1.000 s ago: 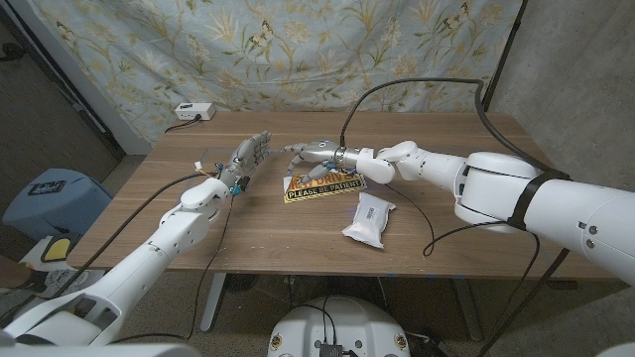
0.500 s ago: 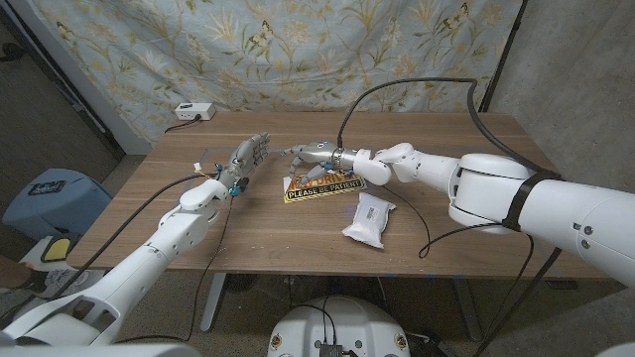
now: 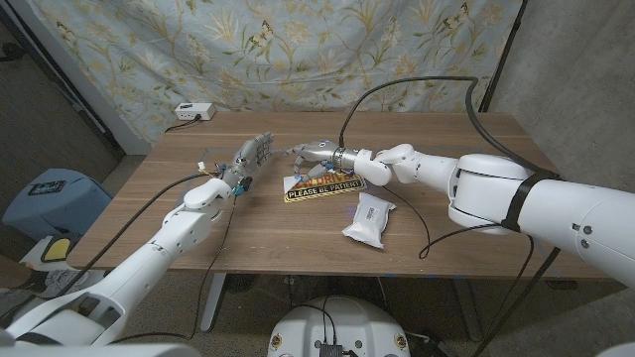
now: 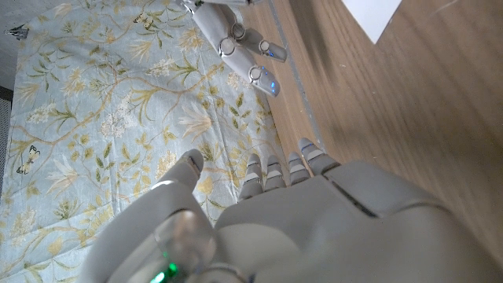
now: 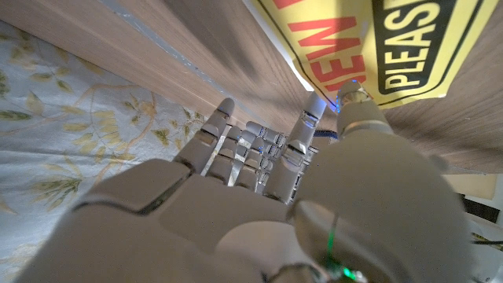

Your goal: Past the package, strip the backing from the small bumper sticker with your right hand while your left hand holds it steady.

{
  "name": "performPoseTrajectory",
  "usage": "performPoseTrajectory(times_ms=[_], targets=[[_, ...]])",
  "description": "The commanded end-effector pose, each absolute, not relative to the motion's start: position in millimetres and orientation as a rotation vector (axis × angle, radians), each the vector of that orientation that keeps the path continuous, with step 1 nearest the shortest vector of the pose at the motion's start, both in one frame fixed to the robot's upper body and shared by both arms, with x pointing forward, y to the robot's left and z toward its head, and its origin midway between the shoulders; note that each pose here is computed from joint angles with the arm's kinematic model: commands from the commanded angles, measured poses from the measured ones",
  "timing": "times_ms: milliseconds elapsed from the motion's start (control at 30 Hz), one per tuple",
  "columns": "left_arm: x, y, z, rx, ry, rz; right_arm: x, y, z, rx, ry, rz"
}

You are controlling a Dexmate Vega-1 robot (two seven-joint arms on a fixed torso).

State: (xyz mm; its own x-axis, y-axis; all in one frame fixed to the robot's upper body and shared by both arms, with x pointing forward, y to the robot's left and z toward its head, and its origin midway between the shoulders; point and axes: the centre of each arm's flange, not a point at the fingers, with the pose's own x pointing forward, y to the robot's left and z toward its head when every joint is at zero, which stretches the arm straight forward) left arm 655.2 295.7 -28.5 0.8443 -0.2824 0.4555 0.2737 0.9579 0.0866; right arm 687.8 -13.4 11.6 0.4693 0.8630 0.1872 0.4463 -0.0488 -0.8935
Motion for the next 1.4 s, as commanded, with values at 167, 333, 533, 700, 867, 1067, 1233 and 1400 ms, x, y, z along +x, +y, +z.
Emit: performPoseTrajectory(times_ms=[167, 333, 533, 700, 867, 1067, 1233, 1400], targets=[[661, 284, -27, 0.026, -0.476, -0.317, 686, -22, 12, -1.635, -1.161, 0.483], [663, 282, -26, 0.025, -0.474, -0.325, 686, -23, 12, -1.621, -1.157, 0.483], [663, 282, -26, 0.029, -0.47, -0.324, 685, -23, 13, -1.615, -1.162, 0.489], [664, 282, -25, 0.031, -0.473, -0.332, 684, -23, 12, -1.606, -1.17, 0.491], [662, 278, -18, 0.048, -0.485, -0.343, 683, -25, 12, -1.592, -1.178, 0.49], [659, 277, -12, 0.037, -0.508, -0.347, 681, -25, 14, -1.575, -1.197, 0.486], [657, 280, -14, 0.028, -0.507, -0.341, 680, -25, 14, -1.566, -1.202, 0.484], [655, 281, -19, 0.023, -0.498, -0.335, 680, -23, 9, -1.553, -1.195, 0.485]])
